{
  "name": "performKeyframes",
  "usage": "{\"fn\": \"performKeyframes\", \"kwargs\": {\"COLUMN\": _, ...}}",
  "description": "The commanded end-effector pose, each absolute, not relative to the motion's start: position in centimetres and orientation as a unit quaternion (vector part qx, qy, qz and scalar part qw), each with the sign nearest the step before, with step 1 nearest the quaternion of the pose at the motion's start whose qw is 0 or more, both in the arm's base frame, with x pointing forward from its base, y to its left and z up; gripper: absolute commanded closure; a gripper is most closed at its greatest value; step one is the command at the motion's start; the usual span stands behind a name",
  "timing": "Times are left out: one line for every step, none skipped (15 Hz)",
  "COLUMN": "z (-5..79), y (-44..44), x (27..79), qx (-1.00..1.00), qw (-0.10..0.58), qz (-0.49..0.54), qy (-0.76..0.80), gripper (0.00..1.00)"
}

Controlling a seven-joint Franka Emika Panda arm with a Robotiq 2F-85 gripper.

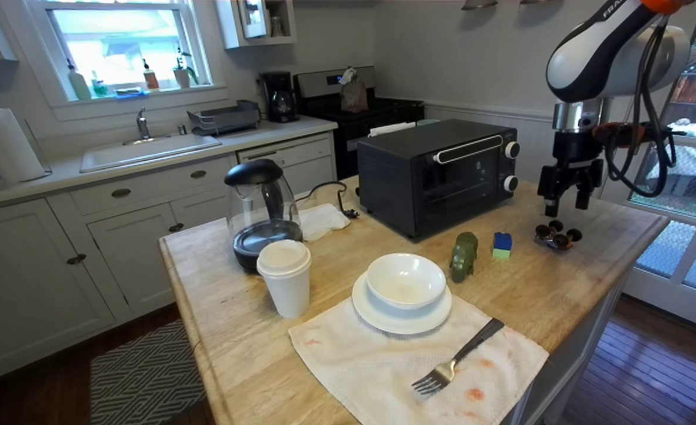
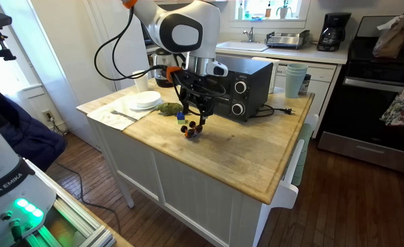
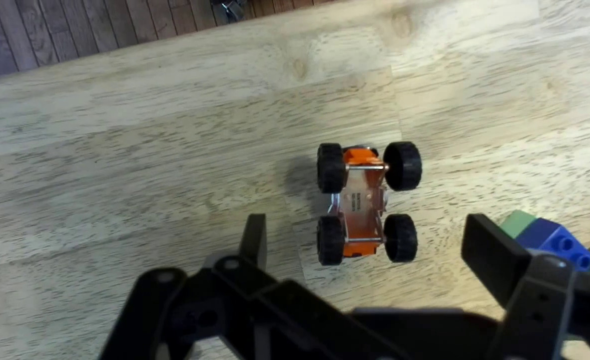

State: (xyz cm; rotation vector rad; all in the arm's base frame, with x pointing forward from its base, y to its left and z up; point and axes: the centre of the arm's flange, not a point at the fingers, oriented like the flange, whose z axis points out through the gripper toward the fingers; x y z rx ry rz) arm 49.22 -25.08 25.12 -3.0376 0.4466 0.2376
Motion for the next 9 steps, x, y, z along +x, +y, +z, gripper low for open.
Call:
{"fn": "performKeyframes", "kwargs": {"z": 23.4, "y": -26.0, "x": 51.2, "qx": -0.983, "qw": 0.015, "qz": 0.088, "qy": 0.163, "gripper": 0.00}}
{"fn": "performKeyframes", "kwargs": {"z": 23.1, "y": -26.1, "x": 51.4, "qx": -0.982, "qw": 0.019, "qz": 0.092, "qy": 0.164, "gripper": 0.00}}
{"fn": "performKeyframes", "kwargs": {"z": 22.7, "y": -26.0, "x": 51.6, "qx": -0.981, "qw": 0.019, "qz": 0.097, "qy": 0.164, "gripper": 0.00}}
{"fn": "performKeyframes", "kwargs": {"z": 22.3, "y": -26.1, "x": 51.8, "qx": -0.981, "qw": 0.018, "qz": 0.099, "qy": 0.165, "gripper": 0.00}}
{"fn": "performKeyframes", "kwargs": {"z": 21.8, "y": -26.2, "x": 52.0, "qx": -0.981, "qw": 0.017, "qz": 0.103, "qy": 0.164, "gripper": 0.00}}
{"fn": "performKeyframes", "kwargs": {"z": 21.4, "y": -26.5, "x": 52.3, "qx": -0.981, "qw": 0.016, "qz": 0.105, "qy": 0.164, "gripper": 0.00}}
{"fn": "performKeyframes", "kwargs": {"z": 21.1, "y": -26.6, "x": 52.4, "qx": -0.980, "qw": 0.021, "qz": 0.108, "qy": 0.163, "gripper": 0.00}}
{"fn": "performKeyframes", "kwargs": {"z": 20.7, "y": -26.8, "x": 52.6, "qx": -0.980, "qw": 0.026, "qz": 0.112, "qy": 0.161, "gripper": 0.00}}
{"fn": "performKeyframes", "kwargs": {"z": 20.4, "y": -26.9, "x": 52.7, "qx": -0.980, "qw": 0.032, "qz": 0.118, "qy": 0.159, "gripper": 0.00}}
